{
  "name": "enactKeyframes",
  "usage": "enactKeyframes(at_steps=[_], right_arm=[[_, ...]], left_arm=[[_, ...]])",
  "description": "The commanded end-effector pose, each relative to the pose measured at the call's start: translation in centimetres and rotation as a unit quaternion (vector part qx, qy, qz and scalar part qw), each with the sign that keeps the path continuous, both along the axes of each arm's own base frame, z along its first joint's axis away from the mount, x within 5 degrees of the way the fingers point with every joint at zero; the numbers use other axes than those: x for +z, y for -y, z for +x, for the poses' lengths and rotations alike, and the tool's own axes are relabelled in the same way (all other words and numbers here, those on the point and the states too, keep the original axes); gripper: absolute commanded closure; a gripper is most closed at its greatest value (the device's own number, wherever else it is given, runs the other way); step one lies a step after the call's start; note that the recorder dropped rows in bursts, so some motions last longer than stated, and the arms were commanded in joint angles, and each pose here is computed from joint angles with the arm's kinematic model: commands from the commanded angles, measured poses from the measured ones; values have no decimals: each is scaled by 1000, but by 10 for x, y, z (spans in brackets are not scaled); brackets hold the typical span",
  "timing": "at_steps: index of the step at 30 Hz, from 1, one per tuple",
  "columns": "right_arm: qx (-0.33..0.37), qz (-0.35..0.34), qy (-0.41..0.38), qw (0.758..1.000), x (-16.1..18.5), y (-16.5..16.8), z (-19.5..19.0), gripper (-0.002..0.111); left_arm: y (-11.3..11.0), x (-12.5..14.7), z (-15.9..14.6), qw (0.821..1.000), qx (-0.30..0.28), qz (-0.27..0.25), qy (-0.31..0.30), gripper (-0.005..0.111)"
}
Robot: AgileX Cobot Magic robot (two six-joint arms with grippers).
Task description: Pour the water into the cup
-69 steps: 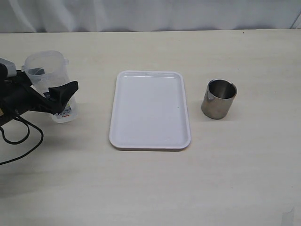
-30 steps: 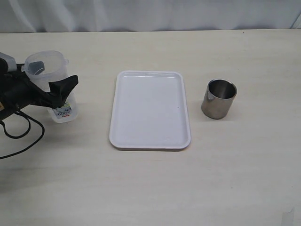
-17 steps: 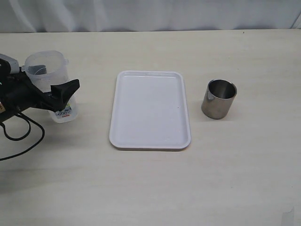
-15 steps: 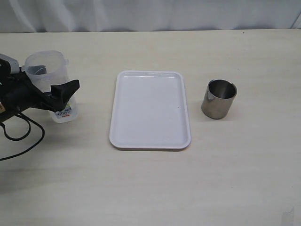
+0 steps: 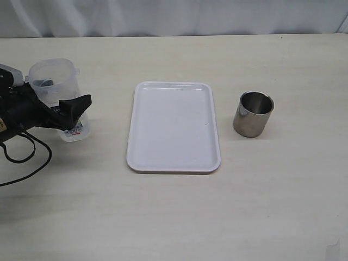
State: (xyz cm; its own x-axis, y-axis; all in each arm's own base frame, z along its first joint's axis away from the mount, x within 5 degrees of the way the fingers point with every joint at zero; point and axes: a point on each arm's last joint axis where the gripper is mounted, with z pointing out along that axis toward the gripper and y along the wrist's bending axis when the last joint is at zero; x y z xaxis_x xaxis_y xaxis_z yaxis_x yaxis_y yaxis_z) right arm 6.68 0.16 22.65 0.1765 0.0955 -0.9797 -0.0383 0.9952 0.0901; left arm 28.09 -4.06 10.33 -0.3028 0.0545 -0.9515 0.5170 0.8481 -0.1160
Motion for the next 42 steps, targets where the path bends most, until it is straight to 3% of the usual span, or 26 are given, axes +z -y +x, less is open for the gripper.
enactKeyframes(at_steps=[1,24,27,37,42], right_arm=[[-1,0,-4,1000,-2,0,0,27],[-1,0,-8,1000,-2,0,1,27],[-1,0,-8,1000,-2,0,1,27],[-1,0,-8,1000,-2,0,1,27],[-1,0,-8,1000,-2,0,1,27]], left_arm=[[1,-1,1,1000,-2,-2,-8,7],[-1,3,3,1000,13,-17,9,9],[-1,3,3,1000,13,-16,7,26],[5,3,-1,999,-30,-13,9,107],[5,3,1,999,-30,-9,9,107]])
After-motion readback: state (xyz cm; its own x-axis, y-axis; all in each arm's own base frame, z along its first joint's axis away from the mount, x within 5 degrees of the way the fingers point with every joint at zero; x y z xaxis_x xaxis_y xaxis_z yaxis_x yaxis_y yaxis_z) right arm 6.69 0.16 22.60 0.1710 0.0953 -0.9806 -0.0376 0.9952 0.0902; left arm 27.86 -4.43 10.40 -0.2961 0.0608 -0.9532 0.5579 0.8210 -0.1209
